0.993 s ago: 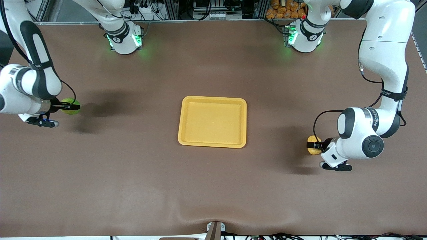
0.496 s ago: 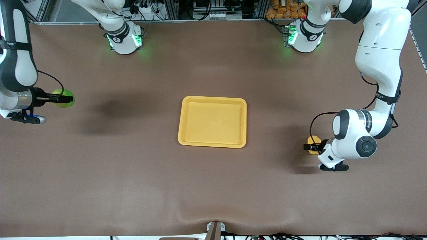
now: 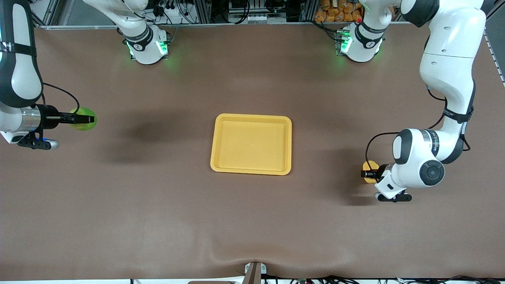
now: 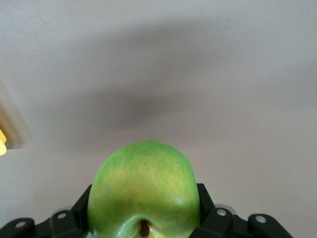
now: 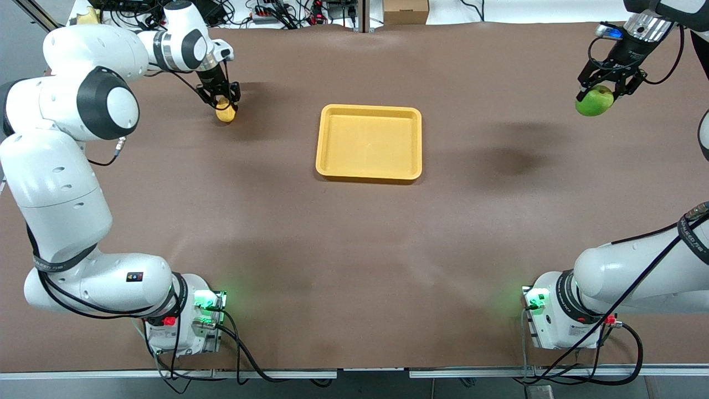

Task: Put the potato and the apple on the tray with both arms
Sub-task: 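Lift the apple with the right gripper while the left gripper lifts the potato, then carry the potato over the tray with the left gripper while the right gripper follows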

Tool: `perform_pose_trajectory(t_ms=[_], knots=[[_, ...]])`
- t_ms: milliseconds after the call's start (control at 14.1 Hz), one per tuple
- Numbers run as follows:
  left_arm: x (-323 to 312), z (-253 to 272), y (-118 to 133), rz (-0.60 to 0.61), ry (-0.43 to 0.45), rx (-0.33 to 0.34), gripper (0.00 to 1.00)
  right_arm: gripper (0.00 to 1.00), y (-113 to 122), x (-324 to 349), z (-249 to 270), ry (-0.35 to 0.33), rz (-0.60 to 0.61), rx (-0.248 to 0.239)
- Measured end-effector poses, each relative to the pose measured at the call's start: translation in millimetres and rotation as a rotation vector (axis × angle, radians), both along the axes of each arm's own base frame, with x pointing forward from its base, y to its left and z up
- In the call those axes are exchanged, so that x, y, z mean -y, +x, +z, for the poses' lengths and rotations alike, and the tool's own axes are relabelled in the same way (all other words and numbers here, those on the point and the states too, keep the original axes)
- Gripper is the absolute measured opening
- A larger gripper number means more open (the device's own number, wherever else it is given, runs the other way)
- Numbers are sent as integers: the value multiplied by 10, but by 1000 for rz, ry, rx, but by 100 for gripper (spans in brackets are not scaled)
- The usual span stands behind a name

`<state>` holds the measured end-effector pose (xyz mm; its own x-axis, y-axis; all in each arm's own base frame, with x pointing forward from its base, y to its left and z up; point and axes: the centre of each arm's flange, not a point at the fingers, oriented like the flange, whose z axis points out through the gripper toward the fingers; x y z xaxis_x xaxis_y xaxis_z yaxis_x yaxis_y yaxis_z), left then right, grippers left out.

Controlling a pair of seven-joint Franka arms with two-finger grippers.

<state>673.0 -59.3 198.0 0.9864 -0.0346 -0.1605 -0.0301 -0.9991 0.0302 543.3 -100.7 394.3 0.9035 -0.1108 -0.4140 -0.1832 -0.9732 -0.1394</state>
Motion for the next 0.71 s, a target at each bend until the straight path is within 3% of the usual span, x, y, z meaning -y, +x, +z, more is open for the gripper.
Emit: perform_pose_trajectory(t_ms=[496, 709], knots=[[527, 1299, -92, -78, 13, 52, 59, 82, 76, -419, 0, -3, -50, -16], [1058, 1485, -251, -53, 27, 56, 59, 82, 101, -631, 5, -8, -88, -27]])
